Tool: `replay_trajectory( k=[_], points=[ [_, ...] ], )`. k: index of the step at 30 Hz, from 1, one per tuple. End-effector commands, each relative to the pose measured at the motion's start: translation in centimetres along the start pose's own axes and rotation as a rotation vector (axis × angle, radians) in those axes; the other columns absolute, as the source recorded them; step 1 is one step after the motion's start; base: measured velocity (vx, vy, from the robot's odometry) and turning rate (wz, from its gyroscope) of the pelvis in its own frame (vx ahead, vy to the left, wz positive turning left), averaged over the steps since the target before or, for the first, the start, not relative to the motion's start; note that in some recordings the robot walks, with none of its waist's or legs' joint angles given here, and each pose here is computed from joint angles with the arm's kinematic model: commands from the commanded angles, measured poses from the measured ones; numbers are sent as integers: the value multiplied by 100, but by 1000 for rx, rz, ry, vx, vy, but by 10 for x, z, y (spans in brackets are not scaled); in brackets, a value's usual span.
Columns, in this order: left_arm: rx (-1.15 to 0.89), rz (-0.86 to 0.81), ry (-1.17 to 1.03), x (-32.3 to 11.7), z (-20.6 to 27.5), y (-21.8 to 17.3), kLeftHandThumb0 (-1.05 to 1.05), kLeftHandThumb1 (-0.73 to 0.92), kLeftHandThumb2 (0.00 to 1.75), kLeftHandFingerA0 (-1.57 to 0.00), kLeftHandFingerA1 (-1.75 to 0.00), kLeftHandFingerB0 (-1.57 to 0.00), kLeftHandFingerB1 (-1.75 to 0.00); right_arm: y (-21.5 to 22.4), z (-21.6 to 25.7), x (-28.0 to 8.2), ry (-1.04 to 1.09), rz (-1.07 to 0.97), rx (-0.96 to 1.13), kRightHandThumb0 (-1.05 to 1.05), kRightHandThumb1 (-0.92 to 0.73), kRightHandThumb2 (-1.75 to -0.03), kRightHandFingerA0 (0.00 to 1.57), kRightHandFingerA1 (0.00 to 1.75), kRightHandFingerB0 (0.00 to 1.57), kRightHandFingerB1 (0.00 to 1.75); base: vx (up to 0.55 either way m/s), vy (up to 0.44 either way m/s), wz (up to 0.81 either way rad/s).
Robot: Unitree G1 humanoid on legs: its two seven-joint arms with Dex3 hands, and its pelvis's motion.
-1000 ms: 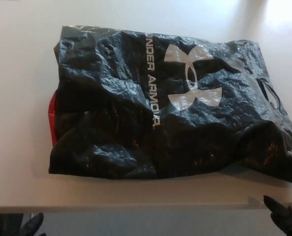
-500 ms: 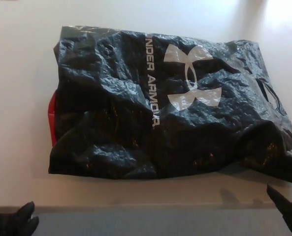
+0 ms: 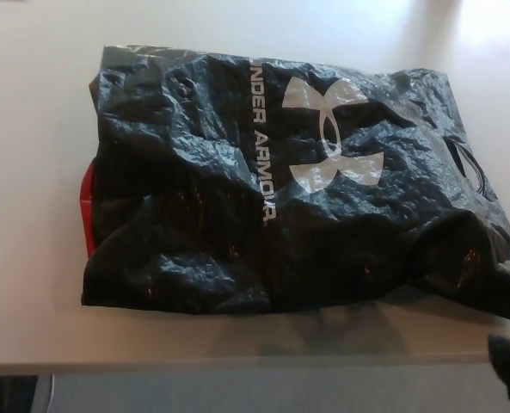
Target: A plastic bag is kept in the middle of the desk and the robot uses both its hands to grab the bag from the left and right and brings its hands close together to compress the bag
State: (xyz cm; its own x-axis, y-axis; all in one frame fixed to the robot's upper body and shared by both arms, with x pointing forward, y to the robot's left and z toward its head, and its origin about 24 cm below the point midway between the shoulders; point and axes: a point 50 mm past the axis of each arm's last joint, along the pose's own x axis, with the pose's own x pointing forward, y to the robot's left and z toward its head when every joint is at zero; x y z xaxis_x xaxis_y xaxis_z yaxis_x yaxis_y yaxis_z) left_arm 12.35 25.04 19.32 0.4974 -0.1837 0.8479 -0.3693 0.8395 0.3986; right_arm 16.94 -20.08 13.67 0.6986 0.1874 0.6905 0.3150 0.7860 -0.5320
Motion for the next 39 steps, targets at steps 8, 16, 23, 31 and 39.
replay_trajectory(
  k=[8, 16, 23, 31, 39],
  points=[
    [35, 101, 221, 97, -67, 38, -105, 86, 127, 0, -26, 0, -7, -58, -23, 104, 83, -105, -184, -93, -82, -68, 0, 0, 0, 0, 0, 0, 0],
    [22, 154, 431, 104, -132, 37, -95, 85, 128, -1, -21, -11, -15, -62, -60, 145, 188, -165, -14, -90, -81, -68, 0, 0, 0, 0, 0, 0, 0],
    [-86, 181, 721, 70, -193, 15, -92, 83, 125, -2, -18, -12, -19, -47, -110, 156, 404, -203, 39, -105, -76, -110, 0, 11, 0, 0, 0, 0, 0],
    [-254, 234, 973, 31, -228, -21, -97, 92, 129, 0, -6, -7, -9, -39, -179, 133, 804, -193, 160, -99, -75, -110, 0, 16, 0, 6, 0, 0, 0],
    [-287, 204, 1077, 3, -235, -45, -94, 92, 127, 0, -7, -11, -17, -12, -207, 84, 1056, -192, 396, -86, -77, -110, 0, 22, 0, 19, 0, 0, 0]
  ],
)
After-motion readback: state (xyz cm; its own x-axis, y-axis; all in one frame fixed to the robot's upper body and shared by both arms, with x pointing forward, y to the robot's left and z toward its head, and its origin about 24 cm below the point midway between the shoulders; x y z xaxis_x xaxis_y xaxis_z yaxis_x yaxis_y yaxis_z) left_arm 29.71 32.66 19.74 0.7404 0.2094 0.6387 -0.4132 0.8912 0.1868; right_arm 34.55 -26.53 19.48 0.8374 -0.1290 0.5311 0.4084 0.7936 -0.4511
